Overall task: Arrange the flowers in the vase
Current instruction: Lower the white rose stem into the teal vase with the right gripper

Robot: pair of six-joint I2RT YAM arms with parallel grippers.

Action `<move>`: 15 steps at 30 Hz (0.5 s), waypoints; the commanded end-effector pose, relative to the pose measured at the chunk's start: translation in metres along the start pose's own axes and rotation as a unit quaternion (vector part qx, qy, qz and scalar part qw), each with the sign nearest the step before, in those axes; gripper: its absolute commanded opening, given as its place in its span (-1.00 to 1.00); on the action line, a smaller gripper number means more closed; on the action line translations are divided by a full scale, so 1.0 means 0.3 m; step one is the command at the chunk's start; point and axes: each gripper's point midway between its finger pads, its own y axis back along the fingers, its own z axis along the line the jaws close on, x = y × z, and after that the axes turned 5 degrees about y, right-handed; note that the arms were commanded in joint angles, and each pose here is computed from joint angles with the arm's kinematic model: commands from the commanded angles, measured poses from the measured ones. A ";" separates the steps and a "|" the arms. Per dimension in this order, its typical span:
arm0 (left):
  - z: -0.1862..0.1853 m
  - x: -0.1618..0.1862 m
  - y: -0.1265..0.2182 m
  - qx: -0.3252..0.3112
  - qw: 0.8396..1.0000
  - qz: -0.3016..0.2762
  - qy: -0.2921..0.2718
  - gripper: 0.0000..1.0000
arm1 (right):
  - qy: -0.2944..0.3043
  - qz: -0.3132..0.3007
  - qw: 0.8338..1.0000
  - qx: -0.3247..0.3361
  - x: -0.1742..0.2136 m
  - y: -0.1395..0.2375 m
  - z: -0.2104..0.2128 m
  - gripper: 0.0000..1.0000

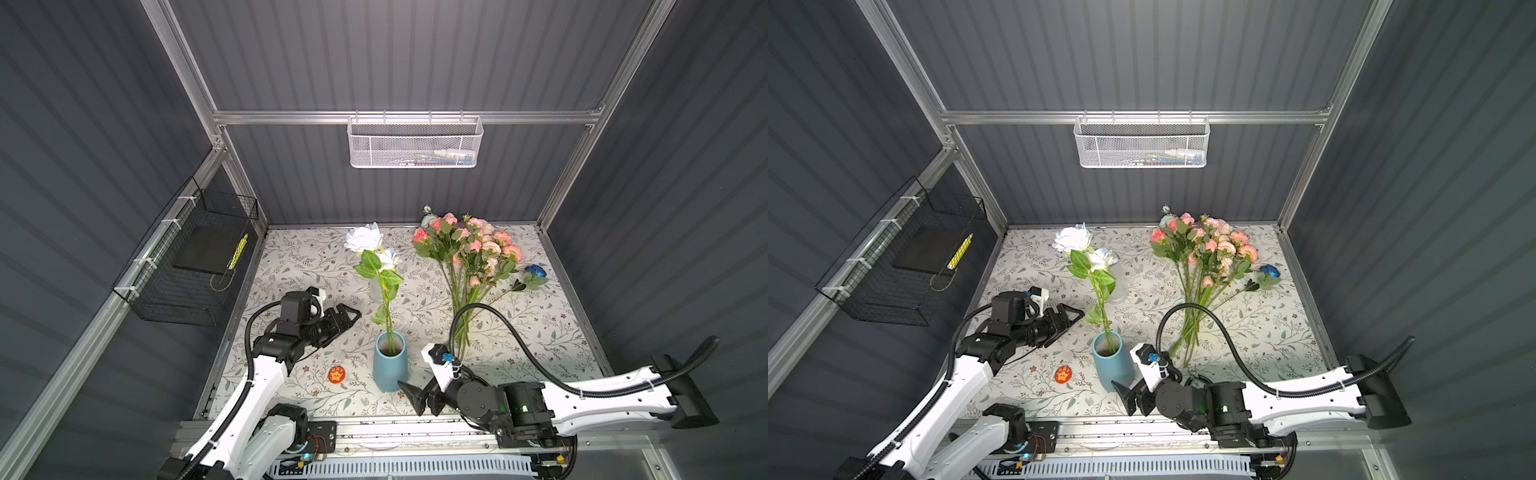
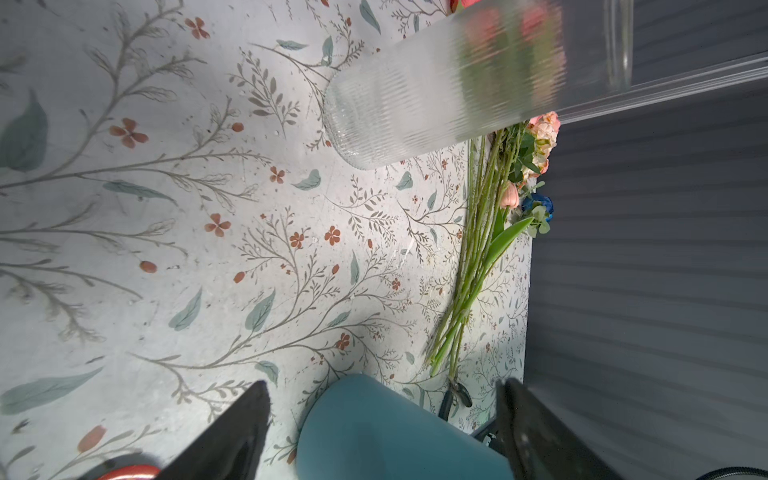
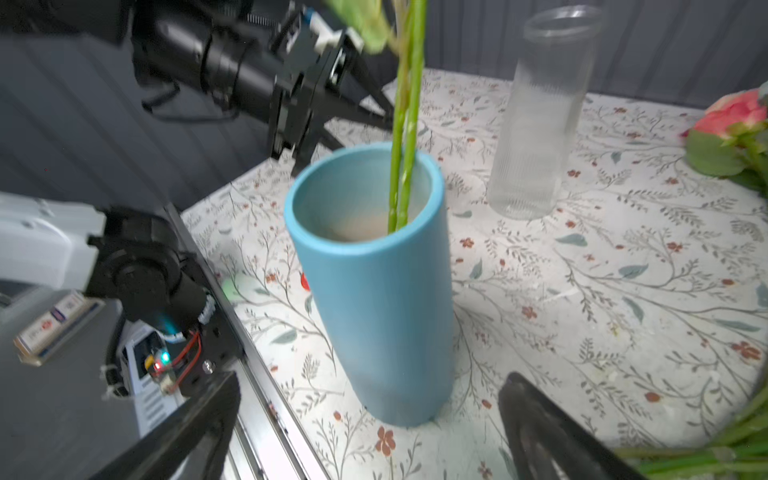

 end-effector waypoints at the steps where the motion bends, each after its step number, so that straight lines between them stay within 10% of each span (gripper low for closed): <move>1: -0.024 0.021 -0.041 0.027 0.999 0.022 0.004 0.75 | 0.020 0.016 0.999 0.033 0.071 -0.035 -0.023 0.98; 15: -0.034 0.068 -0.123 0.019 0.998 0.060 -0.002 0.59 | 0.047 0.012 0.997 0.062 0.176 -0.172 -0.009 0.98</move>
